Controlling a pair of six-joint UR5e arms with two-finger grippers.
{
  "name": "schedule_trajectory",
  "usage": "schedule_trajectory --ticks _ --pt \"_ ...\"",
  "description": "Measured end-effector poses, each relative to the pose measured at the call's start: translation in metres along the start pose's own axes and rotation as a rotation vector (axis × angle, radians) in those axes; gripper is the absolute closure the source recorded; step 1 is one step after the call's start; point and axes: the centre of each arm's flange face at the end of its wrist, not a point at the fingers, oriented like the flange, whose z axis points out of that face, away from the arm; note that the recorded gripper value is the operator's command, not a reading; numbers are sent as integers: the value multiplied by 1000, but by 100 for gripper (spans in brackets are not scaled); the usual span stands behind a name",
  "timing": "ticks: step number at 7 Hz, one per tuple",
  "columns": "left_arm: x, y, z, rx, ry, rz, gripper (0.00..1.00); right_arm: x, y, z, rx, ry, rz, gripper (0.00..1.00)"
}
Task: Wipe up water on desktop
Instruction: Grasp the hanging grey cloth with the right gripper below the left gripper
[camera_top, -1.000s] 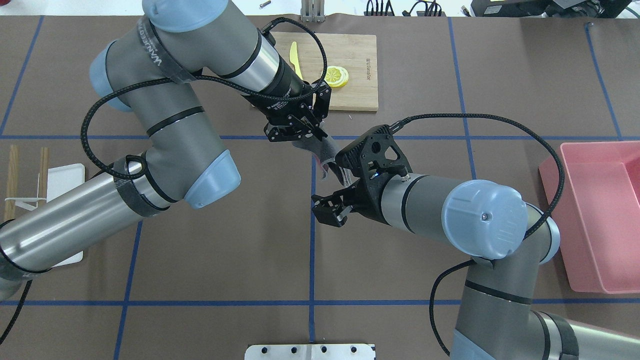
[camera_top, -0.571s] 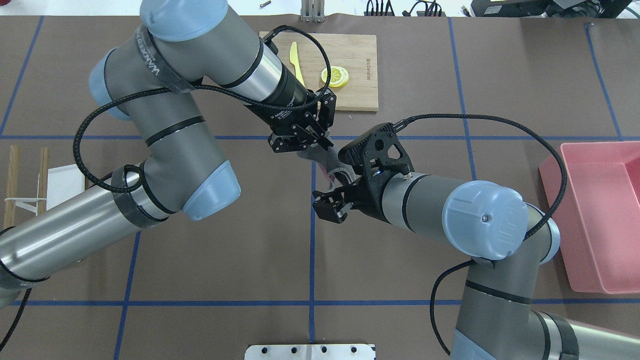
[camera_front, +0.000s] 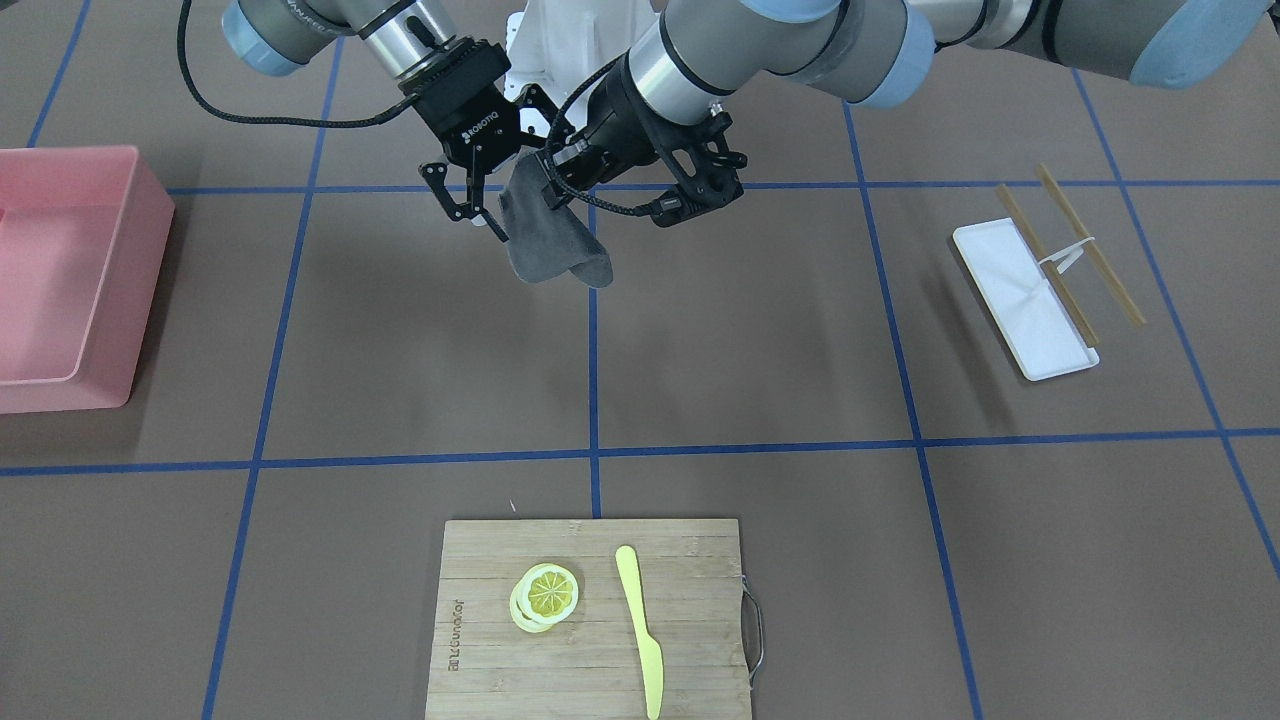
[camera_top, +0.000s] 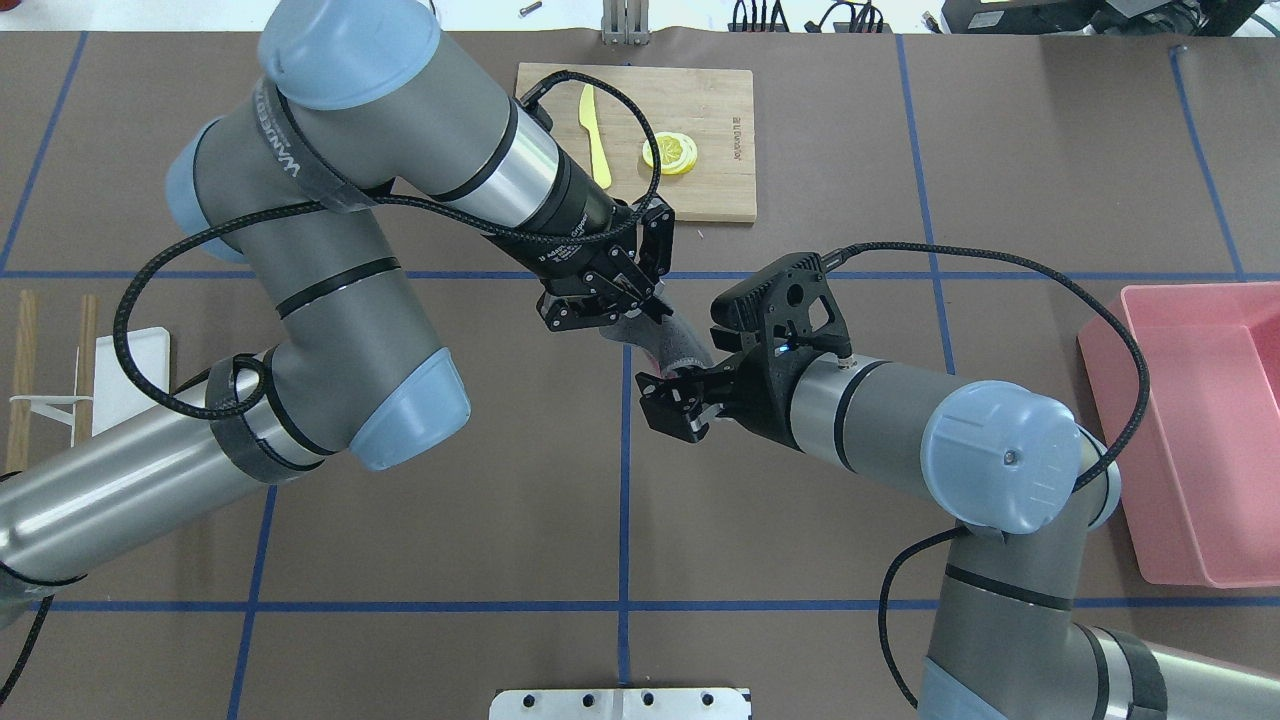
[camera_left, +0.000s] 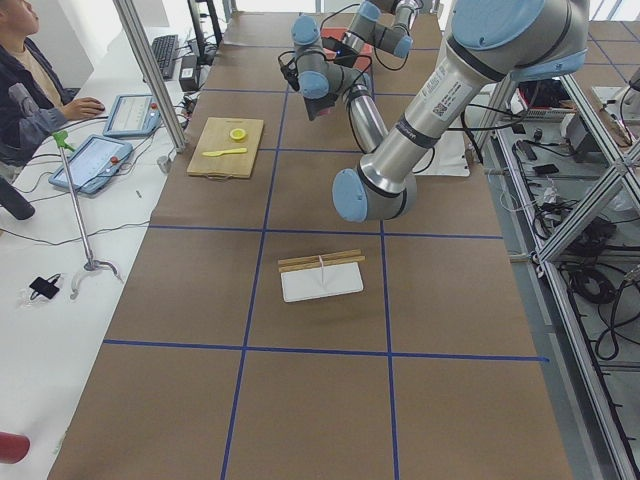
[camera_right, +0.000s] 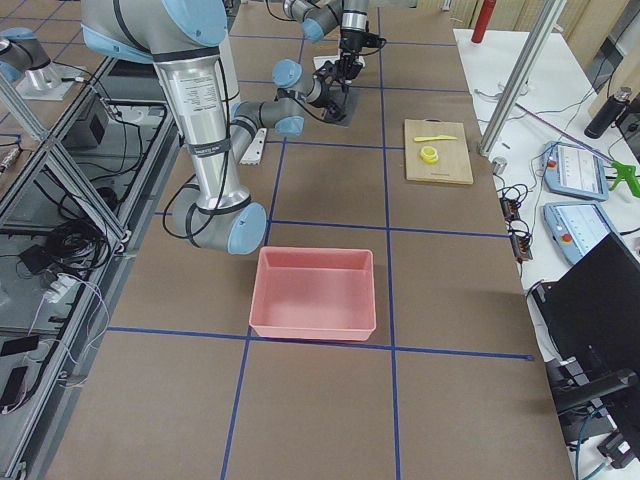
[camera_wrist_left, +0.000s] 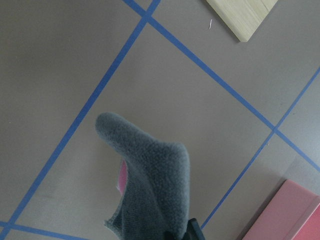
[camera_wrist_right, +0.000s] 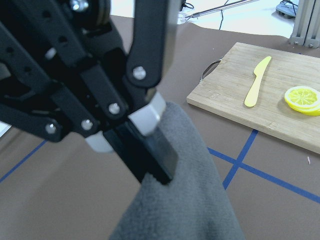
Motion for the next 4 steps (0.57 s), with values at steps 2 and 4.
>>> schedule_trajectory --ticks 2,4 --pt "0 1 -1 -3 5 -10 100 -4 4 -1 1 -15 31 87" --pt "-1 1 -1 -6 11 -18 100 -7 5 -3 0 -25 71 100"
